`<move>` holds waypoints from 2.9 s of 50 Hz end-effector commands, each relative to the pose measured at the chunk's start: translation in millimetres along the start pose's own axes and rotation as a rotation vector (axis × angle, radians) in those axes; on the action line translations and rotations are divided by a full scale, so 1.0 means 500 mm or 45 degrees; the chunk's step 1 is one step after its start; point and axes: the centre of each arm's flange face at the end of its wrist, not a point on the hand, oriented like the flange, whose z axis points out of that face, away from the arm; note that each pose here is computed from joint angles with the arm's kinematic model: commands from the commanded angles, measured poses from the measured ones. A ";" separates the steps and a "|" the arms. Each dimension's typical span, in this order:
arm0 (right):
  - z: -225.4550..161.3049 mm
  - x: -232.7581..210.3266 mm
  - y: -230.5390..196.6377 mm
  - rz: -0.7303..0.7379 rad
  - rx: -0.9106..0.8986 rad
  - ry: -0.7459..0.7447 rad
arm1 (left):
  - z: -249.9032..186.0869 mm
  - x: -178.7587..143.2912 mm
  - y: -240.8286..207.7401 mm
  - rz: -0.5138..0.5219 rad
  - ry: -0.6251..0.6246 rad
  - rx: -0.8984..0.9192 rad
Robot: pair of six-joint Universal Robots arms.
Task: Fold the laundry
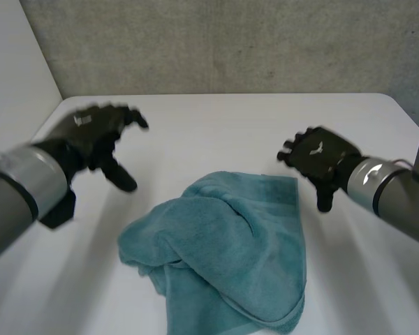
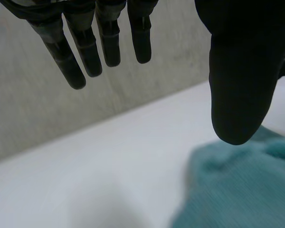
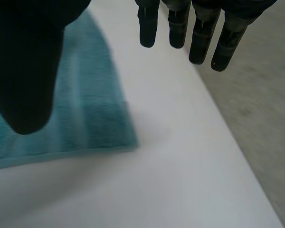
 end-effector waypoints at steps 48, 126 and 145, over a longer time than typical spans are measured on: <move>0.072 -0.077 0.159 0.001 -0.033 -0.238 | 0.026 0.063 0.277 -0.223 0.129 -0.479; 0.087 -0.062 0.123 0.086 0.000 -0.006 | 0.112 -0.040 0.186 0.221 -0.104 -0.117; 0.087 -0.064 0.126 0.075 -0.006 -0.003 | 0.098 -0.176 0.213 0.108 -0.360 -0.231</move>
